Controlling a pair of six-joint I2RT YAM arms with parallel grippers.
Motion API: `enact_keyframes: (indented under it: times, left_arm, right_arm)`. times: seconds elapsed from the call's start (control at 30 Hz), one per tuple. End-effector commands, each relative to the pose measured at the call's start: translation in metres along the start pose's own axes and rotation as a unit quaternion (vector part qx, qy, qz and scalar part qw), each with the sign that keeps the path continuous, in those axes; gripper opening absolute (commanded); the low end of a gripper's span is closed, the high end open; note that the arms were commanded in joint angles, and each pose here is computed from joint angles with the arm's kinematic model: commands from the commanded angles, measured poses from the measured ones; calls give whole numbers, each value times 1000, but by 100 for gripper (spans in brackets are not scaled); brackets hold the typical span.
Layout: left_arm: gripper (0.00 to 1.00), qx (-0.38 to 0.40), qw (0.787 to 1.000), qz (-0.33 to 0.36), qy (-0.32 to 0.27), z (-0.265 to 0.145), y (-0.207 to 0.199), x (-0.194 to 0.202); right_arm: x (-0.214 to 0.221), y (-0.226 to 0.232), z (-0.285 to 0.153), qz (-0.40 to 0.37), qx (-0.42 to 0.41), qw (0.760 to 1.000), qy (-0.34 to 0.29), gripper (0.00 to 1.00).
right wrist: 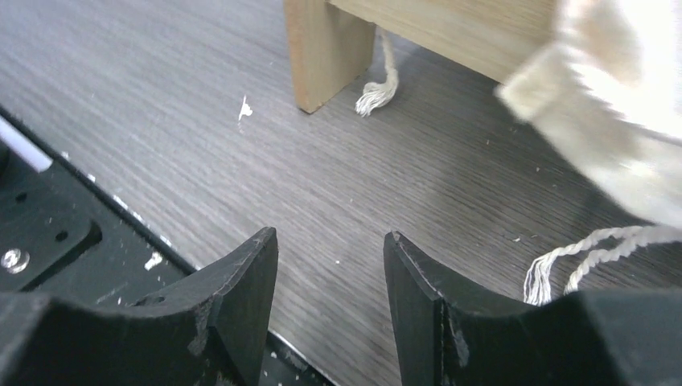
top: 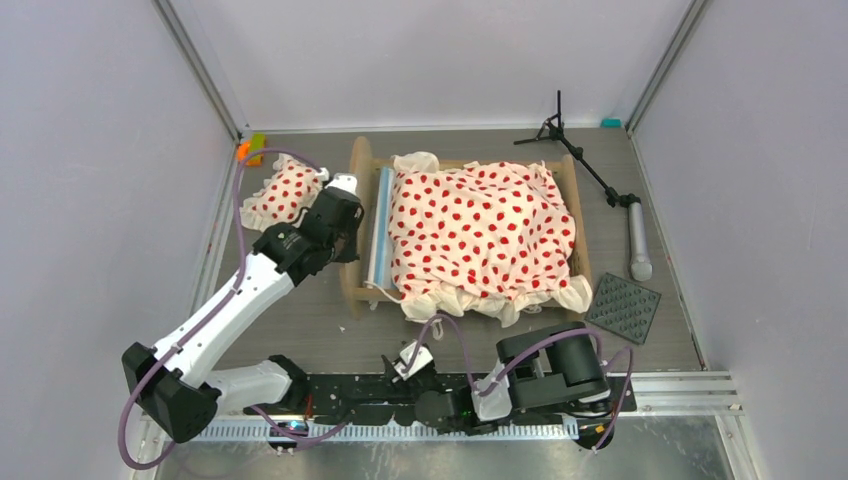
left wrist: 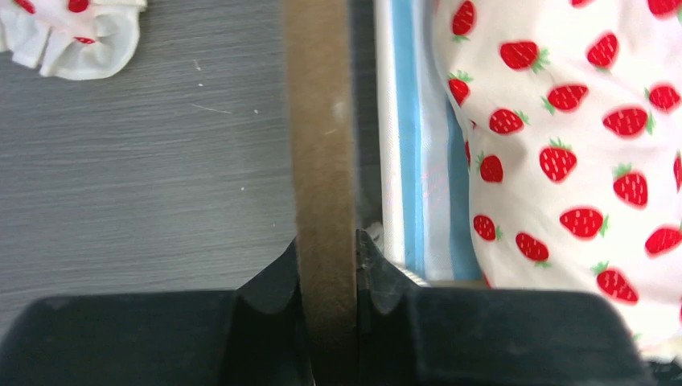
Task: Set up the pet bed
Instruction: Adjust the ropes on the bed frame.
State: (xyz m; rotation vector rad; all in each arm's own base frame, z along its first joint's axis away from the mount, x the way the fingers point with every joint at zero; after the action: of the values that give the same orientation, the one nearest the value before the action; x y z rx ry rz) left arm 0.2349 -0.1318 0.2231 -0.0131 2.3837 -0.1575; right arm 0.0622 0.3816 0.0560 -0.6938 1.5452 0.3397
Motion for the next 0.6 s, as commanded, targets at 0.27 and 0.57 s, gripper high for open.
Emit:
enact_keyframes:
  times: [0.27,0.57]
  left_arm:
    - [0,48,998,-28,-6,-16,-18,-16]
    - [0,54,997,-55,-1,-31,-23,-28]
  right_arm:
    - [-22,-14,48,135,91,986,-44,56]
    - [-7,-19,82,149,151,976,-52,56]
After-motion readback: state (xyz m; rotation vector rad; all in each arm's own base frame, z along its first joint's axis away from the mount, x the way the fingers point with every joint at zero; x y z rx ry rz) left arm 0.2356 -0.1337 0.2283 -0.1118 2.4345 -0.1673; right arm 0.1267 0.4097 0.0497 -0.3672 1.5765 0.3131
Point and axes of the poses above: each gripper's point midway between its finger pads, its own z axis out along the fingers, its own y axis along the line the jaws close on, x = y × z, the point moved 3 cm from there along -z, back along the fingers, and after that the axes turned 11 degrees about -z, right-handed, at the moved point
